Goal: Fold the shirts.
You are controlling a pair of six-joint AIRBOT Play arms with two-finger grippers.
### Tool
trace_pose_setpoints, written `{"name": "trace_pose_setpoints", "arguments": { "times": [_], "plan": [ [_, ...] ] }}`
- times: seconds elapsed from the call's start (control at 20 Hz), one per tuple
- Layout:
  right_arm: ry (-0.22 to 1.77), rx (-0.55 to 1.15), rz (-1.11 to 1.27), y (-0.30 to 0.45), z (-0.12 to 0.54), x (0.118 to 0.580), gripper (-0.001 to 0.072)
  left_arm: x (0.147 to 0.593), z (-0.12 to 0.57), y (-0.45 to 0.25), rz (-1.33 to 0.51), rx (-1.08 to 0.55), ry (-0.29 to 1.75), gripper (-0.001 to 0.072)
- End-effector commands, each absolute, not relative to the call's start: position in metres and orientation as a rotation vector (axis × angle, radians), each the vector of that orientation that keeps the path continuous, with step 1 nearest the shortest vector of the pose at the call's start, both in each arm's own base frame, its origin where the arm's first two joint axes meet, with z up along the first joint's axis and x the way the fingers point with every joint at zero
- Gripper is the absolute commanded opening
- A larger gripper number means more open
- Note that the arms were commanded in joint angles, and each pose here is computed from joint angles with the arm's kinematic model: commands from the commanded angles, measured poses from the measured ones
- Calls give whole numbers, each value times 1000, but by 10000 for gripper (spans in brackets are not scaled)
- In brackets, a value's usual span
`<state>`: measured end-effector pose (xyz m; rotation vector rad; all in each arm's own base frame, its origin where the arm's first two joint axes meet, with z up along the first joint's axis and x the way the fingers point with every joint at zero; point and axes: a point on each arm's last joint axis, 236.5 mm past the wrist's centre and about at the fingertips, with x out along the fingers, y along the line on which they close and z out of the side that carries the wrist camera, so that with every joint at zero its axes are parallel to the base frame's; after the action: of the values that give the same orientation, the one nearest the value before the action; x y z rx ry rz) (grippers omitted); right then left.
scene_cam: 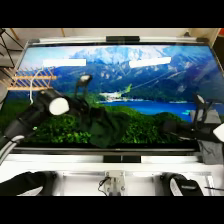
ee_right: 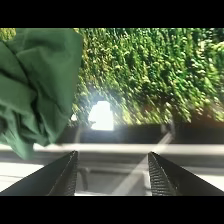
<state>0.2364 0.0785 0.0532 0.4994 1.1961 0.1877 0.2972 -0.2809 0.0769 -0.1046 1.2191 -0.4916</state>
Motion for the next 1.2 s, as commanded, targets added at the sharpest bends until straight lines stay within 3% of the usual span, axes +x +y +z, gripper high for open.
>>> {"name": "trace_pose_setpoints", "arguments": {
  "times": [0.0, 0.15, 0.35, 0.4, 0.45, 0.55, 0.6, 0.65, 1.0, 1.1, 1.15],
  "plan": [
    [1152, 580, 188, 86, 41, 249, 553, 315, 115, -227, -442, -51, 1207, 720],
    [1203, 628, 219, 96, 31, 255, 553, 323, 127, -133, -243, -34, 1262, 720],
    [1232, 739, 262, 111, 12, 281, 553, 297, 69, -79, -110, -88, 1442, 720],
    [1234, 764, 269, 118, 6, 289, 553, 291, 44, -78, -83, -108, 1480, 706],
    [1238, 771, 268, 127, -4, 297, 553, 287, 19, -81, -50, -160, 1502, 647],
    [1252, 762, 298, 162, -25, 307, 554, 286, -18, -106, -59, -323, 1517, 648],
    [1258, 760, 303, 179, -37, 311, 582, 287, -29, -120, -81, -395, 1515, 648],
    [1260, 776, 294, 190, -47, 316, 663, 290, -38, -131, -93, -457, 1516, 648],
    [1286, 758, 315, 210, -73, 350, 664, 308, -72, -145, -86, -519, 1521, 639],
    [1300, 761, 319, 217, -78, 355, 664, 314, -71, -155, -103, -552, 1498, 449],
    [1314, 754, 324, 222, -82, 354, 663, 317, -72, -159, -109, -551, 1484, 435]
  ]
}}
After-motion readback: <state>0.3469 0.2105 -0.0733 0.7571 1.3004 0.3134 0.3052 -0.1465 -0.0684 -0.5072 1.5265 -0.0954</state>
